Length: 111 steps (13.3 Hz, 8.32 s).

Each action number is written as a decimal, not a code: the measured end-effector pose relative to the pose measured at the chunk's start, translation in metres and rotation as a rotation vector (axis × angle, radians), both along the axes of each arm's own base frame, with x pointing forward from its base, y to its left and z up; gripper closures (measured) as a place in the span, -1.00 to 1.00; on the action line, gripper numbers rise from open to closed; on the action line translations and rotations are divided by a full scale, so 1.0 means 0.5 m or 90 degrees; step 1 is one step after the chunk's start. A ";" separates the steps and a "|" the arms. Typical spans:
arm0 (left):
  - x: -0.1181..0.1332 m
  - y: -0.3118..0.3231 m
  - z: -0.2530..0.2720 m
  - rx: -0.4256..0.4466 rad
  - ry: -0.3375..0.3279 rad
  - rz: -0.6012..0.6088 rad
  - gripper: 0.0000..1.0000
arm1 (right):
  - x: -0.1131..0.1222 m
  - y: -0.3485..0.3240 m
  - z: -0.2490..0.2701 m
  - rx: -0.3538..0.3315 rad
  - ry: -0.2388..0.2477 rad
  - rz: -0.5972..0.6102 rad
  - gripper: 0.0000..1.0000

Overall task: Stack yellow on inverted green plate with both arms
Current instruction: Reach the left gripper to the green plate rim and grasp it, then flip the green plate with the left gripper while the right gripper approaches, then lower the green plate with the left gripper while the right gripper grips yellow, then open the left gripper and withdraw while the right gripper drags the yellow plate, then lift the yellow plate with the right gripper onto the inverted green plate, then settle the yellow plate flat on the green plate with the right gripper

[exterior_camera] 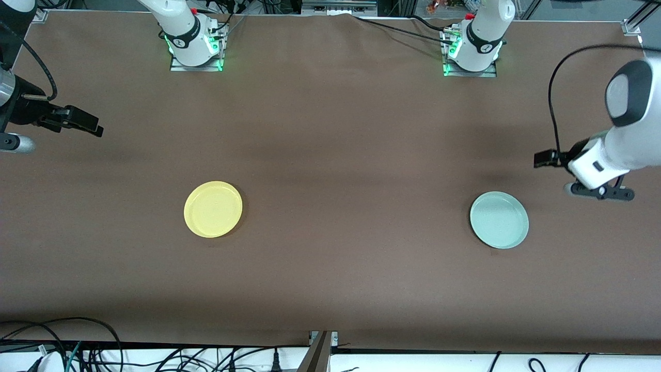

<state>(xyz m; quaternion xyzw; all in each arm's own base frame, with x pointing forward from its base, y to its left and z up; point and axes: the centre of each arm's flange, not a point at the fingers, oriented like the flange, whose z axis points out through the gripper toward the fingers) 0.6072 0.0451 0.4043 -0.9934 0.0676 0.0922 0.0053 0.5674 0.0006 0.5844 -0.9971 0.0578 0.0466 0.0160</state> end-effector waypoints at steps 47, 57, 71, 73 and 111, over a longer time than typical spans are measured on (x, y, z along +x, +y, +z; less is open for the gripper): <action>-0.260 -1.074 -0.337 0.682 -0.250 -0.335 0.94 | 0.209 0.155 -0.827 0.021 -0.002 0.102 -1.00; -0.332 -1.252 -0.360 0.352 -0.283 -0.232 -0.26 | 0.209 0.140 -0.804 0.014 0.018 0.015 0.72; 0.098 -0.749 0.029 0.111 -0.145 0.011 -1.00 | 0.238 0.261 -0.642 0.177 0.050 -0.187 0.95; 0.134 -0.593 0.088 0.123 -0.108 -0.010 -1.00 | 0.215 0.363 -0.637 0.188 0.078 -0.213 0.95; -0.085 -0.147 0.370 0.027 -0.129 0.042 -1.00 | -0.133 0.943 -0.719 0.110 0.134 -0.354 0.95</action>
